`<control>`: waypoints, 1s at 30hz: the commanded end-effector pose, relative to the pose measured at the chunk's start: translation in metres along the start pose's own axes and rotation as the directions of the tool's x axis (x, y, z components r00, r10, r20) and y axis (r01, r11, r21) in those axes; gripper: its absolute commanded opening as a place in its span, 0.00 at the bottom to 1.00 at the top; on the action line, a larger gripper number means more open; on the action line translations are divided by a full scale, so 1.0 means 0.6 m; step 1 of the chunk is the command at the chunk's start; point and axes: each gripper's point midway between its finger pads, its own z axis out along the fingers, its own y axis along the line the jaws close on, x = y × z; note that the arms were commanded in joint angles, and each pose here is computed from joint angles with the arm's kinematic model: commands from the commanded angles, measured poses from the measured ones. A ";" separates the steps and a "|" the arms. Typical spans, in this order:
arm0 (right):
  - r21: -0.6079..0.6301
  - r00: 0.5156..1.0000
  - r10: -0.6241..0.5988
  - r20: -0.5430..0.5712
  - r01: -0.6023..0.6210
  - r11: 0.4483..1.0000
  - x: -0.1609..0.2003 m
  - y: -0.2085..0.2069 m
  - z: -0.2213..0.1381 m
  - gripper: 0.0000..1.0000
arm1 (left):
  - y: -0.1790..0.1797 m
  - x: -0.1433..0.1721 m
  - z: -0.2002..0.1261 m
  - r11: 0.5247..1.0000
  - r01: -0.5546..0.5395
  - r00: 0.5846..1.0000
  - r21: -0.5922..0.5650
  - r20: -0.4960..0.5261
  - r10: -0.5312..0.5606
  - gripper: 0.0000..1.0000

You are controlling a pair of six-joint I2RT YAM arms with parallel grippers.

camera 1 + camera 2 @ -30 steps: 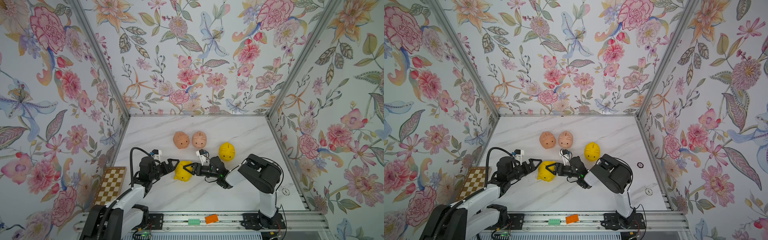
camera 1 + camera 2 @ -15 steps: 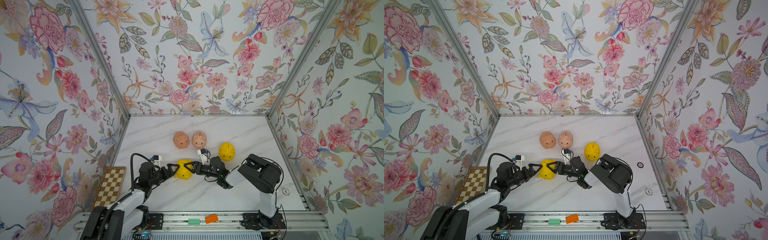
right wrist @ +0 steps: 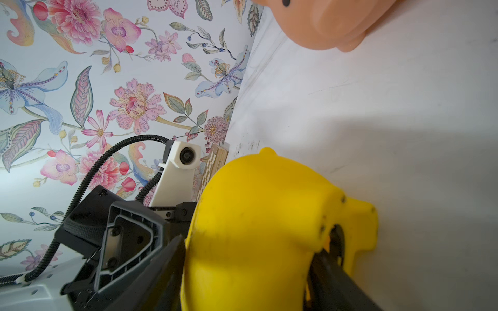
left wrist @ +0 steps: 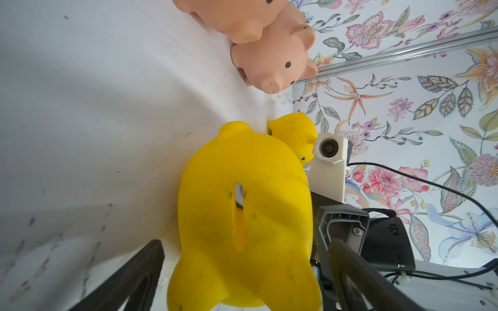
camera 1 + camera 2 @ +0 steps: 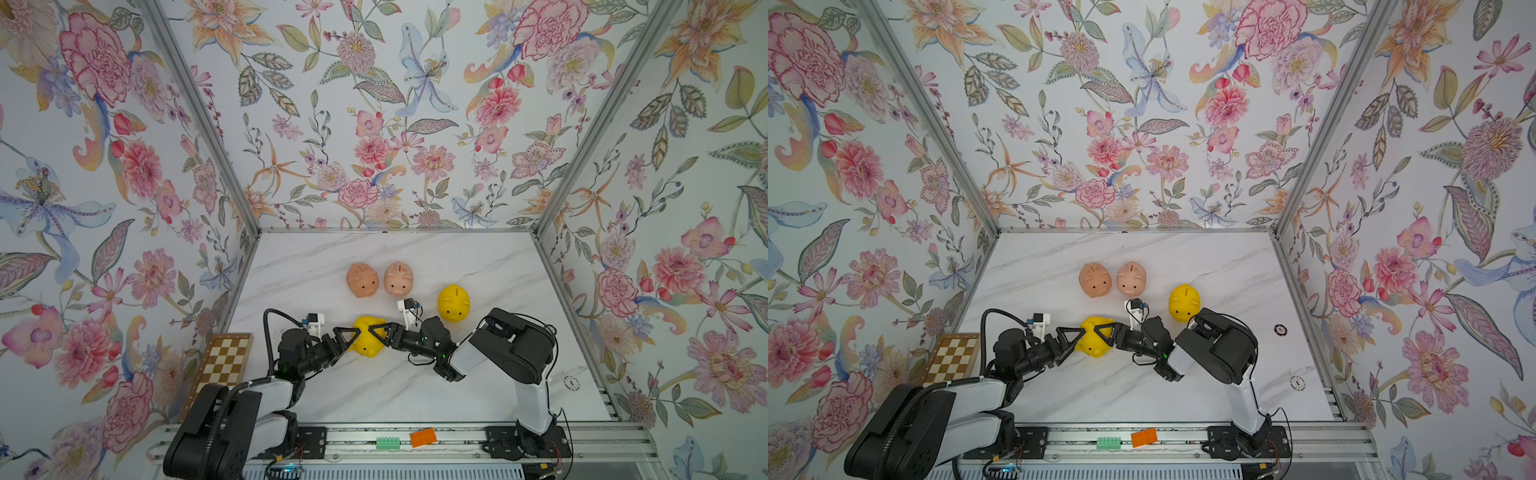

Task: Open piggy banks
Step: Pick up the piggy bank from the center of the board.

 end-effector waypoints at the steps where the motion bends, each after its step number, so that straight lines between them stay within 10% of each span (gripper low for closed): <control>1: 0.140 0.998 0.060 -0.015 -0.058 0.988 0.025 -0.074 -0.012 0.69 | -0.023 -0.002 0.000 0.996 0.003 1.000 0.086 0.005 -0.003 0.97; 30: 0.144 0.996 0.094 0.001 -0.093 0.985 0.022 -0.096 -0.011 0.68 | 0.001 0.052 0.031 0.989 0.025 0.992 0.149 -0.126 -0.006 0.88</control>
